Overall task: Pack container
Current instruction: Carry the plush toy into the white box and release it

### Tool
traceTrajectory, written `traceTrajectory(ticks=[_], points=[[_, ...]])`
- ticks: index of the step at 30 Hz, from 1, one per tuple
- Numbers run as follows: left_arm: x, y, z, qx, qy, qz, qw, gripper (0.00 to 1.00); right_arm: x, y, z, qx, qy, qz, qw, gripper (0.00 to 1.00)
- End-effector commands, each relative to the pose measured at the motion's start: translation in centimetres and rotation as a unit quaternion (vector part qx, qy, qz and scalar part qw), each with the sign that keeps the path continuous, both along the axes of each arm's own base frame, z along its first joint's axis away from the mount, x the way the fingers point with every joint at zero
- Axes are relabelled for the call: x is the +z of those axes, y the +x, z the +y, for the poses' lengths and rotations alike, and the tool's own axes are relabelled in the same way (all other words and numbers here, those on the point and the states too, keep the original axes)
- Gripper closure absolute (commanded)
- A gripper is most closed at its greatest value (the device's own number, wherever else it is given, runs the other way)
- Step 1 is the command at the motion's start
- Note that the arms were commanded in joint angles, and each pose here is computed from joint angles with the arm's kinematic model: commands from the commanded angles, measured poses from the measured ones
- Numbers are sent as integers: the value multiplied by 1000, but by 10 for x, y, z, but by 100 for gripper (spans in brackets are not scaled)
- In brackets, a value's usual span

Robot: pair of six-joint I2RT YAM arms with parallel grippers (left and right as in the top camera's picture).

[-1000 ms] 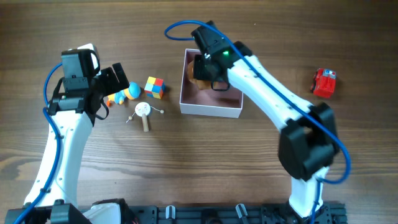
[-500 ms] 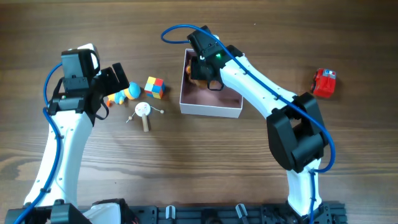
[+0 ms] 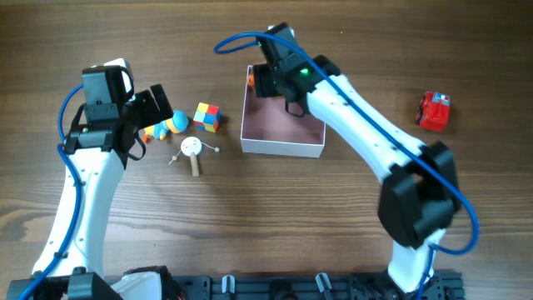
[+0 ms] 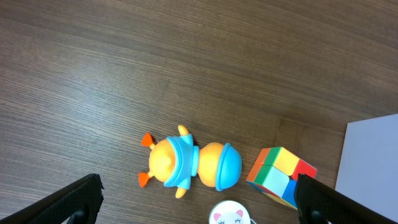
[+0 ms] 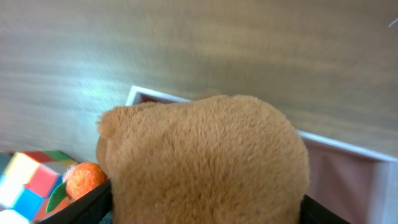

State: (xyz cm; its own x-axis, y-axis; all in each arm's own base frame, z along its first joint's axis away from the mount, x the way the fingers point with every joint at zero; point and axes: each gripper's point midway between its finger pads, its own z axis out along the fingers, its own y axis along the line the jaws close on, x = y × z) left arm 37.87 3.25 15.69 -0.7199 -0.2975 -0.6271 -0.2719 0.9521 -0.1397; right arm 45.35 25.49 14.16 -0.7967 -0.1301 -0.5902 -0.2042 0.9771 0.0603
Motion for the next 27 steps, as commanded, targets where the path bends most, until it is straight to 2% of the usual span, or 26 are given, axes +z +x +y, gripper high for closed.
traceTrajectory(ticks=[1,7,20,22,23,24,25,27], points=[[6,4,3,-1,8,-7,1000,0,42,0,-6,8,5,-43,999,31],[6,4,3,-1,8,-7,1000,0,22,-4,-3,15,1,-14,1000,40],[6,4,3,-1,8,-7,1000,0,-71,-2,3,-1,-18,69,997,41],[6,4,3,-1,8,-7,1000,0,-76,-2,6,4,-14,72,997,34],[6,4,3,-1,8,-7,1000,0,-77,-2,6,4,-15,73,997,23],[6,4,3,-1,8,-7,1000,0,-77,-1,6,4,-14,72,997,7],[6,4,3,-1,8,-7,1000,0,-77,-1,6,6,-16,71,997,0],[6,4,3,-1,8,-7,1000,0,-75,0,5,15,-21,68,997,1]])
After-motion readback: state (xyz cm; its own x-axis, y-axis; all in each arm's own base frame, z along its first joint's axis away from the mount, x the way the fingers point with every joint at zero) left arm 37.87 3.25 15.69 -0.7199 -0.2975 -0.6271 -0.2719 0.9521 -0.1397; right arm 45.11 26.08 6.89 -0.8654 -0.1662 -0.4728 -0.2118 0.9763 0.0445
